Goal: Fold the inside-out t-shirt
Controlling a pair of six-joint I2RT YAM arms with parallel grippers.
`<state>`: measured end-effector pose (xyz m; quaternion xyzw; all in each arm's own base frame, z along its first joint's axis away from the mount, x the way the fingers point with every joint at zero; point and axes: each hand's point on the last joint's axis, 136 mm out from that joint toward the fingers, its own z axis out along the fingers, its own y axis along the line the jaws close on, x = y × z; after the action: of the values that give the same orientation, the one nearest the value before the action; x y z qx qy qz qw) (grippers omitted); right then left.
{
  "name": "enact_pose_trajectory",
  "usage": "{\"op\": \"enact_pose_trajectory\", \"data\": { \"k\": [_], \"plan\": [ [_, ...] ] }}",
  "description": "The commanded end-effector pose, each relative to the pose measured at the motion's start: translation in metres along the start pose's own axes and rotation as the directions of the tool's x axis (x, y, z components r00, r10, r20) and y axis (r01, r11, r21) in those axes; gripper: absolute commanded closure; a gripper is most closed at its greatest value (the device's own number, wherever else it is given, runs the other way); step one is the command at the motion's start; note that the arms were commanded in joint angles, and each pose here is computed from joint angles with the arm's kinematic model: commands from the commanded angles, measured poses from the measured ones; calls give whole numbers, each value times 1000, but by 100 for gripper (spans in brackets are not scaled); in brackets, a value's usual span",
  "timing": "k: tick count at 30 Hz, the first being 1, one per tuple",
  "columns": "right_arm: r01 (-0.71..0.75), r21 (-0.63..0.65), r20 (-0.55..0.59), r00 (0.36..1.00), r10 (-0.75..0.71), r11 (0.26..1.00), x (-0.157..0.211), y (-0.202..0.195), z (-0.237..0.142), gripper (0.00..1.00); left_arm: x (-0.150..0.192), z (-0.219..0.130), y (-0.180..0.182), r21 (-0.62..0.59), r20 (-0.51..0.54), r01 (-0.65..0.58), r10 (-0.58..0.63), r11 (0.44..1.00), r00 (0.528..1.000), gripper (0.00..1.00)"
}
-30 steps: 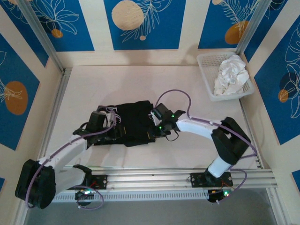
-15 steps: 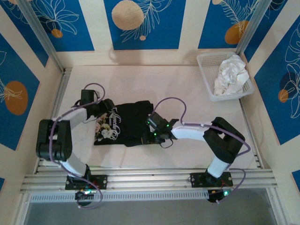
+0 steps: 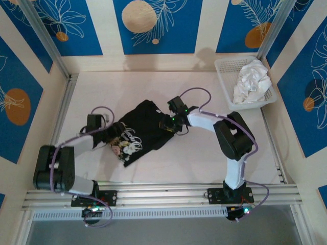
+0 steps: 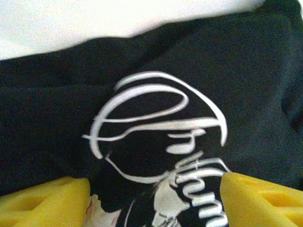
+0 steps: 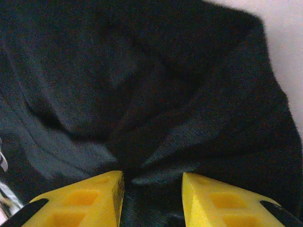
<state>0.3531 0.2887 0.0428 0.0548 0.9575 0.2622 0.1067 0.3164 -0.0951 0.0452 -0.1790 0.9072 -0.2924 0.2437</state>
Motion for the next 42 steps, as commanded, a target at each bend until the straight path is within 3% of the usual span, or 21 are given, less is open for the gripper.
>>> {"op": "enact_pose_trajectory", "data": {
  "k": [1, 5, 9, 13, 15, 17, 19, 21, 24, 28, 34, 42],
  "plan": [
    [-13, -39, -31, 999, 12, 999, -21, 10, 5, 62, 66, -5, 0, 8, -118, 33, -32, 999, 992, 27],
    [38, -51, -12, 999, -39, 998, -62, 28, 12, 62, 114, -13, -29, 75, -163, -23, 35, 997, 986, 26],
    [190, -29, 34, 981, -189, 981, -95, 46, 1, 61, 131, -31, -75, 208, -177, -98, 136, 973, 975, 25],
    [272, 32, 90, 958, -274, 962, -99, 37, -28, 56, 112, -64, -111, 283, -77, -269, 301, 921, 950, 24],
    [240, 40, 77, 967, -242, 970, -90, 23, -36, 53, 84, -75, -111, 195, 32, -367, 368, 910, 929, 21],
    [200, 51, 58, 977, -203, 978, -81, 8, -39, 48, 54, -74, -104, 122, 92, -357, 347, 926, 933, 17],
    [163, 75, 39, 985, -166, 984, -74, -8, -41, 35, 25, -63, -95, 111, 97, -278, 268, 954, 959, 16],
    [125, 97, 23, 992, -128, 987, -71, -22, -42, 31, -6, -47, -88, 110, 94, -220, 210, 969, 973, 16],
    [91, 104, 6, 996, -92, 990, -70, -31, -39, 24, -41, -16, -77, 40, 74, -242, 238, 970, 968, 14],
    [70, 126, -21, 997, -68, 990, -74, -36, -29, 21, -71, 25, -68, 13, -4, -264, 264, 965, 965, 13],
    [43, 93, -60, 997, -37, 995, -69, -31, -15, 23, -77, 74, -65, 55, -146, -259, 264, 964, 953, 15],
    [28, 123, -135, 991, -11, 992, -55, -27, 0, 27, -63, 93, -66, 108, -229, -240, 259, 965, 938, 19]
  ]
}}
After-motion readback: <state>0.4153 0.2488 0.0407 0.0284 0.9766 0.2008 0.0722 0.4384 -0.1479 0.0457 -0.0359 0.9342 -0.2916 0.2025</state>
